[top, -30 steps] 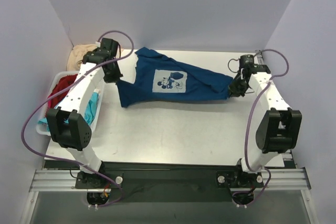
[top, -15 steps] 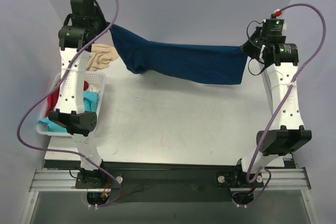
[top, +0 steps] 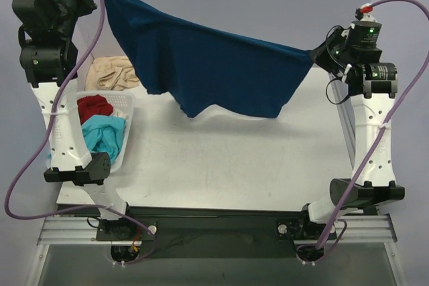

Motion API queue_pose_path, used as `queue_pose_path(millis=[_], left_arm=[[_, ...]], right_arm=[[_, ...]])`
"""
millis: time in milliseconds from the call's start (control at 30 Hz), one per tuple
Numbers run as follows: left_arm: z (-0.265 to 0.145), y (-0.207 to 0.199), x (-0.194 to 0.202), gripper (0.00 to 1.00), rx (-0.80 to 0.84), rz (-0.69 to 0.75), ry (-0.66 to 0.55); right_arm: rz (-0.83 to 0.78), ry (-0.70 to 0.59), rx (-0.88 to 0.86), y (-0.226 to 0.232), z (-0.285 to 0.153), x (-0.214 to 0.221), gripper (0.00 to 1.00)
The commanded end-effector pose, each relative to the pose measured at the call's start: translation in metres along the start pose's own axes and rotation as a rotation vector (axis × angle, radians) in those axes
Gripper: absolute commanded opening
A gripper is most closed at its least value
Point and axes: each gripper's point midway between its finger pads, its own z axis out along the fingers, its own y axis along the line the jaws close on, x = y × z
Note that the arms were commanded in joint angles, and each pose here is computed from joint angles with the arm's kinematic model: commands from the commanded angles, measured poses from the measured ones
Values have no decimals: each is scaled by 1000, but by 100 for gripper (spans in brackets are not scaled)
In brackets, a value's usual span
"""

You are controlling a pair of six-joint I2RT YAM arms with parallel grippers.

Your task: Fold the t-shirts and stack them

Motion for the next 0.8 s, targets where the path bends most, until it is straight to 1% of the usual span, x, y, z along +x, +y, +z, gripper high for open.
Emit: queue_pose_path(millis=[0, 33, 67, 167, 200, 300, 400, 467, 500, 567, 600, 633, 667, 700, 767], left_arm=[[1, -18, -44, 0, 140, 50, -166], [4, -23, -39, 0, 181, 72, -156], [11, -30, -22, 0, 244, 100, -111], [25, -36, 4, 0, 316, 111, -53], [34, -33, 18, 0, 323, 107, -22], [48, -34, 38, 0, 354, 80, 23], [54, -29, 41, 0, 320, 54, 32], [51, -30, 33, 0, 315, 55, 8], [43, -34, 19, 0, 324, 63, -28], [36, -37, 9, 0, 328, 73, -57], [20, -45, -14, 0, 350, 86, -118], [13, -48, -22, 0, 359, 91, -141], [9, -50, -21, 0, 378, 94, -141], [-10, -59, -42, 0, 405, 109, -200], [-25, -66, -50, 0, 440, 123, -221]], right_arm=[[-48, -65, 12, -5, -14, -13, 0], [-55, -64, 8, -5, -11, -13, 0], [-63, -63, 3, -4, -8, -13, 0], [-79, -56, -12, -2, 2, -13, 0], [-87, -59, -17, -1, 4, -14, 0], [-90, -74, -34, 4, 10, -20, 0], [-92, -94, -72, 14, 13, -30, 0], [-96, -109, -100, 21, 9, -36, 0], [-97, -113, -109, 24, 8, -38, 0], [-110, -131, -142, 30, -2, -42, 0], [-116, -139, -150, 32, -6, -44, 0], [-119, -151, -163, 35, -15, -45, 0], [-128, -155, -173, 36, -19, -45, 0], [-136, -159, -186, 37, -25, -44, 0], [-150, -195, -211, 41, -44, -47, 0]])
